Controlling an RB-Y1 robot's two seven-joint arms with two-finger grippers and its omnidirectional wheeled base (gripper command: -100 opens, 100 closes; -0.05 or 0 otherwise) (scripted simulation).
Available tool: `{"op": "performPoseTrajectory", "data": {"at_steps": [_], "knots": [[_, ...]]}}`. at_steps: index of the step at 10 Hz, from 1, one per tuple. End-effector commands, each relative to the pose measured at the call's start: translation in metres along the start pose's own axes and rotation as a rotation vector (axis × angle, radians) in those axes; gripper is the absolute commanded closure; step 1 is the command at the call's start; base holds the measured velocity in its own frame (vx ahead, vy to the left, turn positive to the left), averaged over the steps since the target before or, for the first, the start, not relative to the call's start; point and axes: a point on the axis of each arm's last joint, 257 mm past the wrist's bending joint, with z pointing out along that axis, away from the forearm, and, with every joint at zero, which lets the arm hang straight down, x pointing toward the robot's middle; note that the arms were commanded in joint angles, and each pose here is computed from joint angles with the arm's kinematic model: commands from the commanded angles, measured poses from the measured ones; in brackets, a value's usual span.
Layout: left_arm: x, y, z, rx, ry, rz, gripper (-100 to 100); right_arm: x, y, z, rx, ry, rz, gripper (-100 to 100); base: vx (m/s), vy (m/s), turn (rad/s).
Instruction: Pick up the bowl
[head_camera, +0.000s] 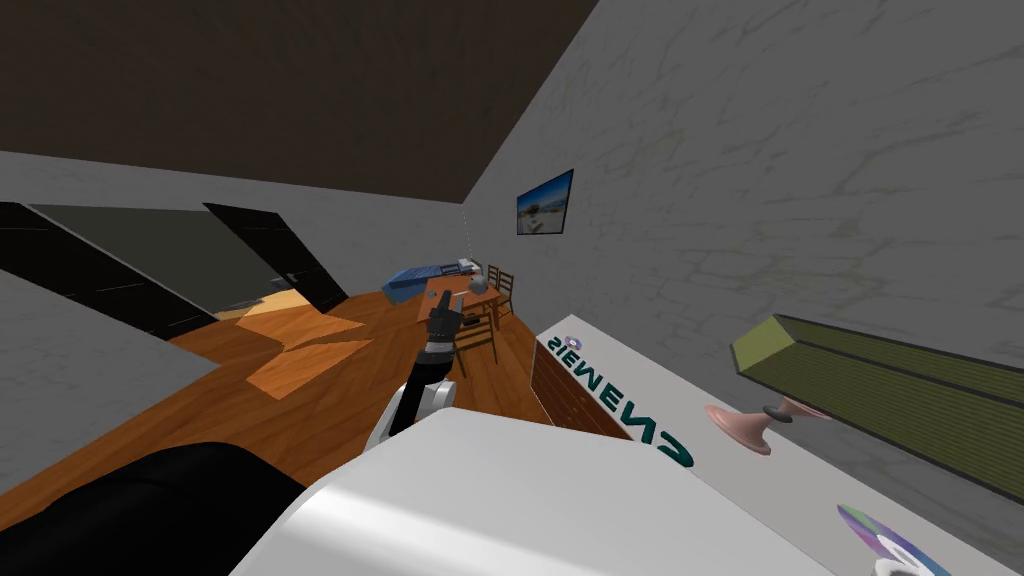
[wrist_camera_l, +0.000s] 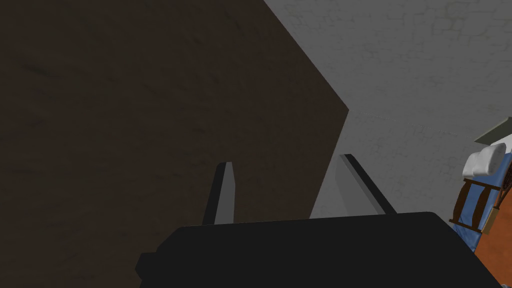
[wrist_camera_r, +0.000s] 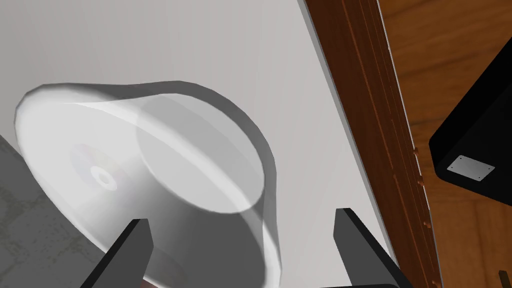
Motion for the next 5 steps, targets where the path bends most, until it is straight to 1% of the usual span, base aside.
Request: {"op": "performPoseTrajectory", "data": {"at_steps": [1,2,3,5], "knots": [[0.0,0.0,0.0,0.0,0.0,0.0,0,0.0,0.0,0.0,0.0,0.0,0.0,0,0.019,0.008,-0.007],[0.0,0.0,0.0,0.0,0.0,0.0,0,0.0,-0.001,0.008,0.001,0.008,0.021,-100,-0.045,0.006,0.136],[0.0,0.0,0.0,0.0,0.0,0.0,0,0.0,-0.001,0.012,0.002,0.012,0.031,-100,-0.102,0.015,0.174],[0.0,0.0,0.0,0.0,0.0,0.0,0,-0.001,-0.003,0.019,0.004,0.021,0.05,-100,-0.094,0.006,0.1]]}}
